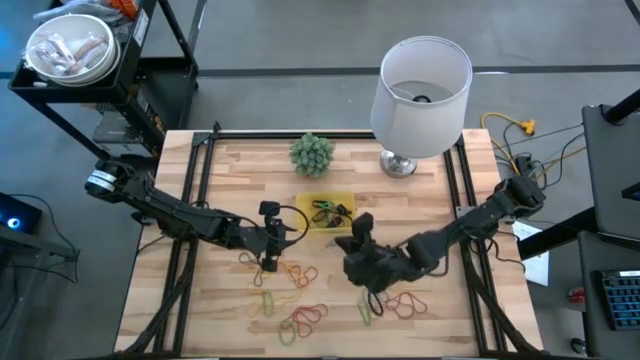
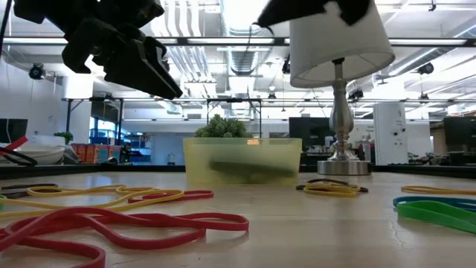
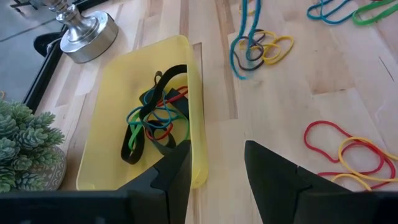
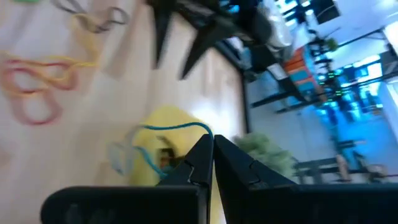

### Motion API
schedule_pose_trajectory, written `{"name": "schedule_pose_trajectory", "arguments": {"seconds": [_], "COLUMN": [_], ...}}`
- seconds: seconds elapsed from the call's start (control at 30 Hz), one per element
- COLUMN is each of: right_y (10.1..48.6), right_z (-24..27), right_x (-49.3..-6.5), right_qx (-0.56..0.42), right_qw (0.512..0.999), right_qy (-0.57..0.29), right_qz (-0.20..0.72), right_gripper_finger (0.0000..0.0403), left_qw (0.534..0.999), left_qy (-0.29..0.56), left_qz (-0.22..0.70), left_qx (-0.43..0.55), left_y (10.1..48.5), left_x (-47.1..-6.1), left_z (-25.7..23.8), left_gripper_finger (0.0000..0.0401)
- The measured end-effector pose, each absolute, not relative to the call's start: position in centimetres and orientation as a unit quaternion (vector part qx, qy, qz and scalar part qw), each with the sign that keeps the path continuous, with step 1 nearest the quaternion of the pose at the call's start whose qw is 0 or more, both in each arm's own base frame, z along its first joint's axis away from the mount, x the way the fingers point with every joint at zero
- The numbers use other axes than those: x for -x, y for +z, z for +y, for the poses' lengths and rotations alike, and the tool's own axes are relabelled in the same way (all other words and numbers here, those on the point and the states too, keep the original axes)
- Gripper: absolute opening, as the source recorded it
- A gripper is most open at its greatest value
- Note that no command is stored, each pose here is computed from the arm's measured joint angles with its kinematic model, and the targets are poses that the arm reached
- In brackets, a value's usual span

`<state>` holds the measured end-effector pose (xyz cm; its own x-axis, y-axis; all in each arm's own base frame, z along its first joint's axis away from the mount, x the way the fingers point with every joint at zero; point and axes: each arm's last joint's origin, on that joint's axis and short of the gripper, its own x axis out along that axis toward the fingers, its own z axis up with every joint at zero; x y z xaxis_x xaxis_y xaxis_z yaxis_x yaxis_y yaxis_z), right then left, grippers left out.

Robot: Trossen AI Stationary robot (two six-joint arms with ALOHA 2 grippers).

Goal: Pick and place rubber bands into bin
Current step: Put the blue rubber band into the yellow bin

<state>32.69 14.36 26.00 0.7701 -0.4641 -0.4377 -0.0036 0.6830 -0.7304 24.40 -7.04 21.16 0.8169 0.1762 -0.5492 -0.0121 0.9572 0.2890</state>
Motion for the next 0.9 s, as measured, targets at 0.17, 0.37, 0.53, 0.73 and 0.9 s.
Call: {"name": "schedule_pose_trajectory", "arguments": {"seconds": [0.17, 0.37, 0.53, 0.73, 0.9], "right_y": [27.3, 27.0, 25.6, 23.7, 22.1], "right_z": [11.1, 5.9, 2.2, -0.2, -1.2], "right_x": [-34.4, -35.7, -35.8, -35.3, -34.8], "right_qx": [0.379, 0.337, 0.269, 0.188, 0.114], "right_qw": [0.851, 0.849, 0.864, 0.877, 0.886], "right_qy": [-0.170, -0.198, -0.190, -0.179, -0.152], "right_qz": [0.321, 0.354, 0.381, 0.404, 0.422], "right_gripper_finger": [0.0008, 0.0008, 0.0009, 0.0009, 0.0009], "left_qw": [0.943, 0.943, 0.943, 0.943, 0.943], "left_qy": [0.050, 0.050, 0.050, 0.049, 0.049], "left_qz": [0.298, 0.298, 0.298, 0.298, 0.298], "left_qx": [-0.137, -0.137, -0.139, -0.139, -0.139], "left_y": [21.2, 21.2, 21.2, 21.2, 21.2], "left_x": [-24.4, -24.4, -24.4, -24.4, -24.4], "left_z": [-7.0, -7.0, -7.0, -7.0, -7.0], "left_gripper_finger": [0.0135, 0.0135, 0.0135, 0.0135, 0.0135]}}
